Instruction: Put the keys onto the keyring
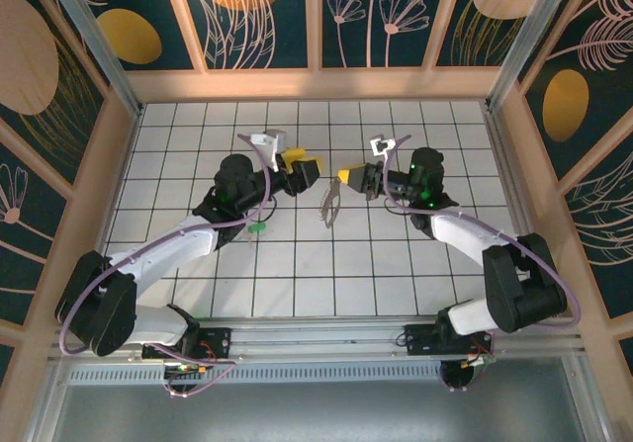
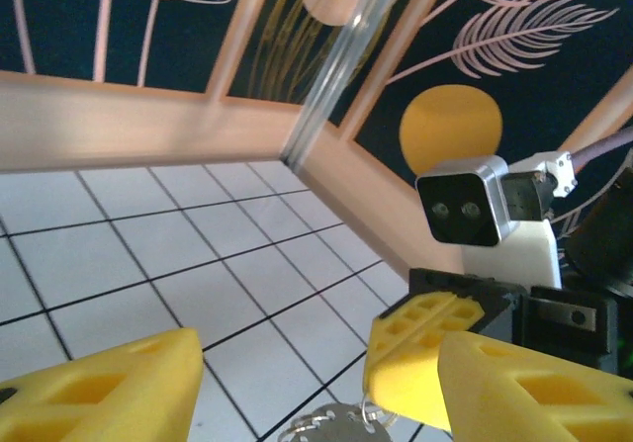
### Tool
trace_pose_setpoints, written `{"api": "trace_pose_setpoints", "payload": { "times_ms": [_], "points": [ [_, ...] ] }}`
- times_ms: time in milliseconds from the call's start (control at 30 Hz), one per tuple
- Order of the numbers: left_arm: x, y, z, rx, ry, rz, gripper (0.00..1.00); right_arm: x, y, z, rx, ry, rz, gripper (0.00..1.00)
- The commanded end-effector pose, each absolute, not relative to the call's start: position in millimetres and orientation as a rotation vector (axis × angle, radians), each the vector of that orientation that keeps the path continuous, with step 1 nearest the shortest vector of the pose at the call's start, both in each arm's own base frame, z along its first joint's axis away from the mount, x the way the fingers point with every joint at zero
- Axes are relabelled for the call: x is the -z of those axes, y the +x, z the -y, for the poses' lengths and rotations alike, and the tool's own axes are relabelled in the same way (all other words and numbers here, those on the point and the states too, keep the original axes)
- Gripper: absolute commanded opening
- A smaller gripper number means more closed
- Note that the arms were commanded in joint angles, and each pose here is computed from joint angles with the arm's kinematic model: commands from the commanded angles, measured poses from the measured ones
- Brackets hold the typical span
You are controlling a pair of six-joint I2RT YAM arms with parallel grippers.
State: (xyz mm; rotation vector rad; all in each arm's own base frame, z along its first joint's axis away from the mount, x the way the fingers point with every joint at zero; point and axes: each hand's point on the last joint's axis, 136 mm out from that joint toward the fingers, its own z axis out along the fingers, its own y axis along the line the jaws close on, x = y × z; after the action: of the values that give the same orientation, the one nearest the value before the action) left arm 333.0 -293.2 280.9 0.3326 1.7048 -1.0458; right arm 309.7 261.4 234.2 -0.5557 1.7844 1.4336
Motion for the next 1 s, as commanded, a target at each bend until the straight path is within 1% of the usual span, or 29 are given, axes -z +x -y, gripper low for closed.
{"api": "trace_pose_setpoints", "payload": {
  "times_ms": [0,100,333,433,633,967],
  "points": [
    [-278.9,335.2,277.9,0.98,0.262,-1.709,0.67,-231.9,306.0,-273.2,-1.443,-0.589,-1.738,0.0],
    [-274.2,334.3,273.5,0.961,0.248,-1.722,0.69,-207.8,304.9,-275.6,-1.426,-0.567,-1.803,0.0],
    [-268.2,330.7,270.5,0.96,0.242,-1.734,0.71,-135.9,289.4,-262.5,-1.368,-0.443,-2.018,0.0],
    [-267.3,330.6,271.3,0.966,0.244,-1.736,0.71,-115.3,284.2,-257.2,-1.337,-0.392,-2.085,0.0],
    [-263.6,329.9,272.9,0.977,0.243,-1.74,0.73,-85.7,281.9,-249.8,-1.302,-0.303,-2.181,0.0],
    [-259.7,332.4,275.4,0.972,0.252,-1.75,0.75,-49.5,275.3,-259.4,-1.289,-0.288,-2.301,0.0]
  ]
}}
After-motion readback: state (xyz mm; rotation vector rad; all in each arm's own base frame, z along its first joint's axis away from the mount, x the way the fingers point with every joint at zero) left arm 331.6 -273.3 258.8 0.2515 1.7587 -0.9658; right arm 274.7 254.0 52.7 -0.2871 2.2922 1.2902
